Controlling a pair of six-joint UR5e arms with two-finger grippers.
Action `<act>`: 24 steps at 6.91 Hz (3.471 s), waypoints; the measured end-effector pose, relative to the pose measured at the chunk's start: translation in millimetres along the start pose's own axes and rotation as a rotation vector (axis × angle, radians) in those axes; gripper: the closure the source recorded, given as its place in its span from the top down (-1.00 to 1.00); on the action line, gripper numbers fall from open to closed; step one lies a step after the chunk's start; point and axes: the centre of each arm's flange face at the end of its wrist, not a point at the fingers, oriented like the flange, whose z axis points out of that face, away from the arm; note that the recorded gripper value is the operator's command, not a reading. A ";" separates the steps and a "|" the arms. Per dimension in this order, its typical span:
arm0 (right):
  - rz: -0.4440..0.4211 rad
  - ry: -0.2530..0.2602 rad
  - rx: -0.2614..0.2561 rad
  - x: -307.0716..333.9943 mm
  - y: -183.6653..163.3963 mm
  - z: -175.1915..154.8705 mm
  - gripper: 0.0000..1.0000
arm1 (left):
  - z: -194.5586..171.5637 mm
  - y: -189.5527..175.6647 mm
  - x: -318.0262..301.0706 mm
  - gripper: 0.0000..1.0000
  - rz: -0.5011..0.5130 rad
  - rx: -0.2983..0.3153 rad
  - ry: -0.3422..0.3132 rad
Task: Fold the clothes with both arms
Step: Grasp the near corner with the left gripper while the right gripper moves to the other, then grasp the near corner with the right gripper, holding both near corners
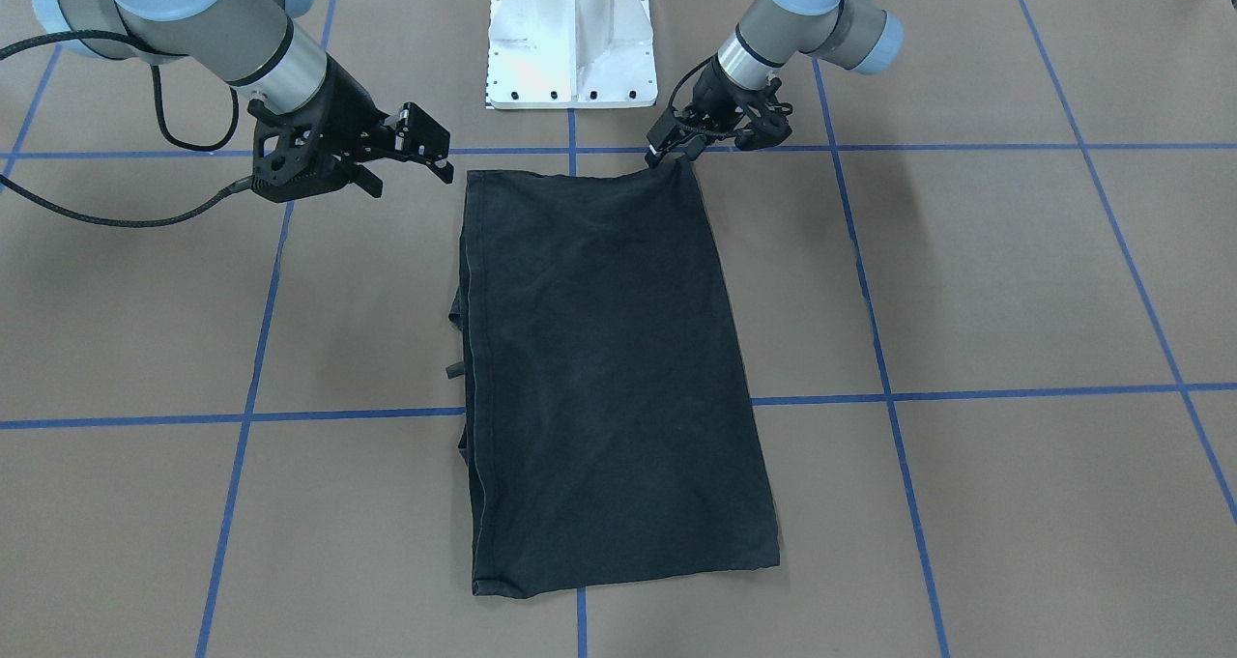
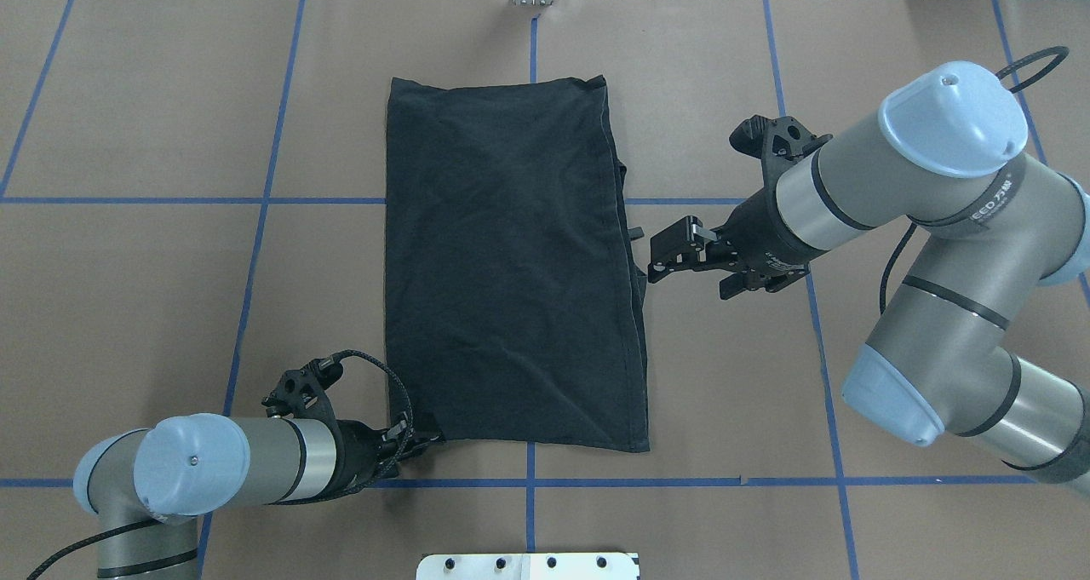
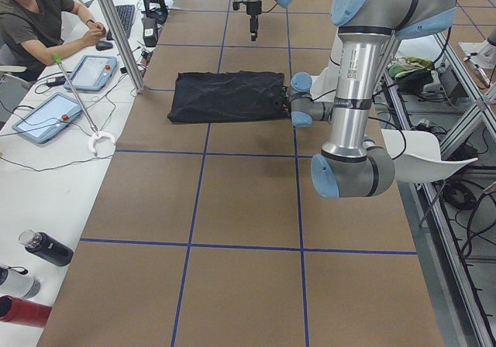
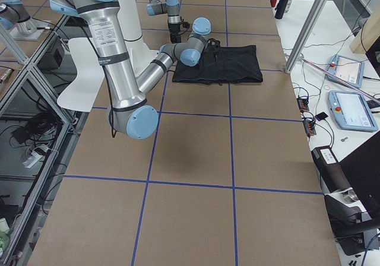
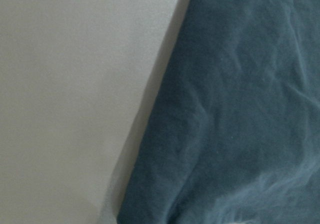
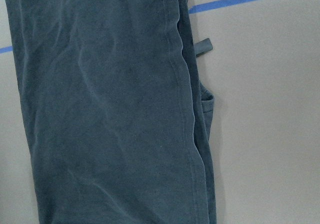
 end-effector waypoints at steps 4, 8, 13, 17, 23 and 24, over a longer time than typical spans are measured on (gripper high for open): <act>0.001 -0.001 -0.002 0.1 -0.6 -0.2 1.00 | 0.1 -0.5 -0.1 -1.00 0.000 0.001 0.000; 0.054 0.000 0.002 -1.3 2.0 1.4 1.00 | -19.2 -1.8 11.3 -1.00 0.002 -0.004 0.026; 0.257 0.076 0.092 -30.3 90.7 107.8 1.00 | -27.9 6.3 22.0 -1.00 0.004 -0.017 0.039; 0.263 0.169 0.111 -24.5 103.0 169.3 1.00 | -27.5 8.8 23.0 -1.00 0.004 -0.023 0.041; 0.256 0.217 0.085 -15.8 118.6 186.3 1.00 | -27.3 11.0 24.5 -1.00 0.005 -0.027 0.043; 0.256 0.219 0.084 -15.2 119.2 187.3 1.00 | -27.3 11.2 24.9 -1.00 0.005 -0.027 0.044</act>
